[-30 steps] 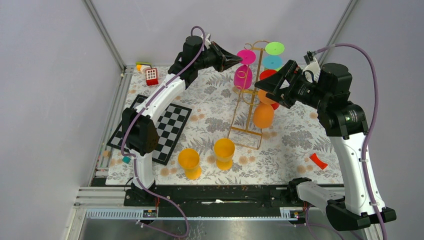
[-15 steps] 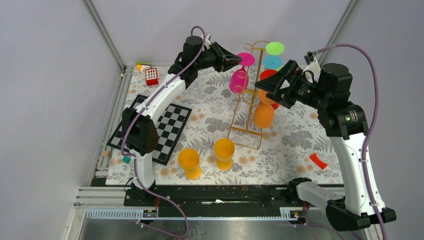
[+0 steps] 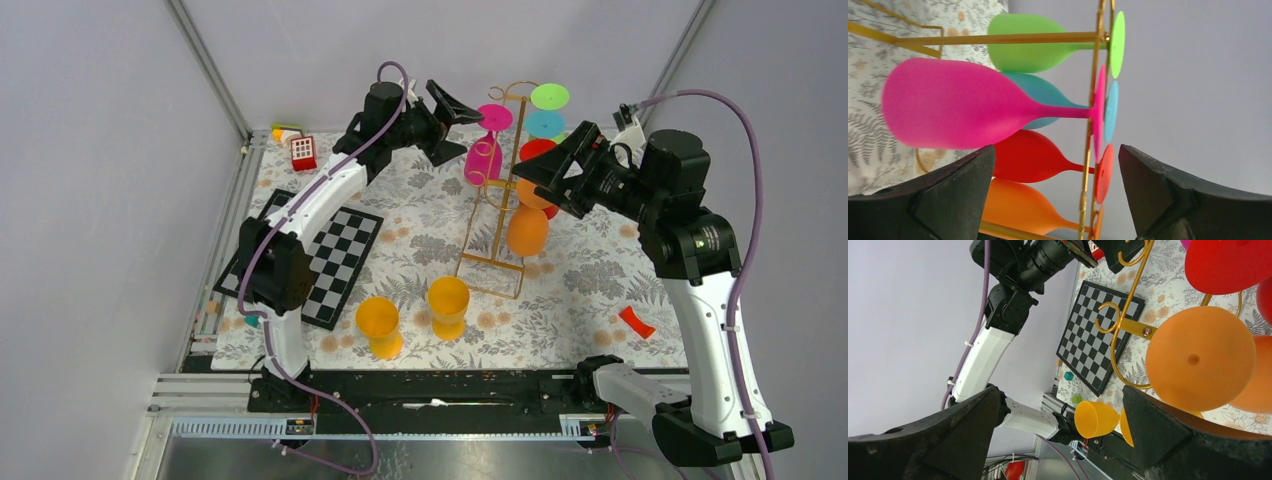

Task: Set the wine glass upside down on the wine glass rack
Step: Turn the wine glass upside down at the wine rack, then pick up the wine glass at the center of the board.

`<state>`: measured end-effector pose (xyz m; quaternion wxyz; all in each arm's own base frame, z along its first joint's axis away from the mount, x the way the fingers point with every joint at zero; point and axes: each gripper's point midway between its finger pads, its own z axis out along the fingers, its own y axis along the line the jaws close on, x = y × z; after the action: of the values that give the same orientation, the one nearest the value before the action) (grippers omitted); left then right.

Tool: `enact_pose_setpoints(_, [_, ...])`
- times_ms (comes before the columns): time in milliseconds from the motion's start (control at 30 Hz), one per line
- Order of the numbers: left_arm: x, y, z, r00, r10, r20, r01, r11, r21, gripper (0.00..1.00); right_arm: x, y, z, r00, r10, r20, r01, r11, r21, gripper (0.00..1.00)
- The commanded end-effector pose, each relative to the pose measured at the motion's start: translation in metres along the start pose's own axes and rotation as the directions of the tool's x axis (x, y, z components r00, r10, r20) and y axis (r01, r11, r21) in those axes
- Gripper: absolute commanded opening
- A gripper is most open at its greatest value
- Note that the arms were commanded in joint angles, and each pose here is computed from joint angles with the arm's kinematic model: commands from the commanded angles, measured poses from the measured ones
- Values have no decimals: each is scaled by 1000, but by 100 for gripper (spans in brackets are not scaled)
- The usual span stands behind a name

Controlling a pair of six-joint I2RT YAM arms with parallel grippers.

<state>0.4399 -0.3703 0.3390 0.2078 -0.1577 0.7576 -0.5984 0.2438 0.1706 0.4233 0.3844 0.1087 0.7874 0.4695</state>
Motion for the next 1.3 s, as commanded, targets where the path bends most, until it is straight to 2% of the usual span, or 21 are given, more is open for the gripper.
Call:
enact_pose_setpoints(0, [-15, -39, -42, 987, 111, 115, -119, 991, 62, 99, -8, 6, -8, 998, -18, 55, 18, 1000, -11, 100])
enact_pose_setpoints(200, [-29, -29, -74, 965, 171, 197, -177, 984, 13, 99, -8, 3, -6, 998, -3, 59, 3, 1000, -1, 100])
enact_pose_setpoints(367, [-31, -17, -98, 938, 271, 215, -260, 963, -77, 99, -11, 1, -4, 997, 5, 73, -5, 1000, 7, 100])
enact_pose_setpoints(533, [-24, -15, -125, 852, 472, 229, -452, 882, -134, 99, -12, -3, -3, 997, 11, 79, -12, 1000, 18, 99])
enact_pose_setpoints(700, [-13, -3, -150, 764, 595, 251, -568, 804, -177, 99, -12, -7, 3, 996, 42, 85, -43, 999, 11, 100])
enact_pose_setpoints(733, [-9, 1, -154, 758, 603, 248, -574, 798, -183, 99, -12, -8, 4, 995, 47, 88, -48, 999, 10, 99])
enact_pose_setpoints(933, [18, 35, -171, 713, 682, 162, -653, 730, -200, 99, -12, -13, 5, 993, 59, 100, -61, 998, 20, 99])
enact_pose_setpoints(1100, [50, 69, -177, 641, 768, 14, -749, 629, -209, 99, -9, -18, 5, 992, 74, 102, -77, 997, 30, 100])
enact_pose_setpoints(1167, [64, 78, -177, 601, 798, -52, -789, 581, -201, 99, -7, -19, 4, 992, 79, 103, -83, 996, 33, 100])
enact_pose_setpoints(1200, [83, 89, -174, 534, 836, -128, -838, 504, -207, 99, -4, -23, 3, 991, 87, 102, -92, 995, 40, 100])
enact_pose_setpoints(1267, [102, 94, -171, 498, 848, -181, -866, 472, -166, 99, -1, -25, 2, 990, 94, 104, -98, 994, 43, 100])
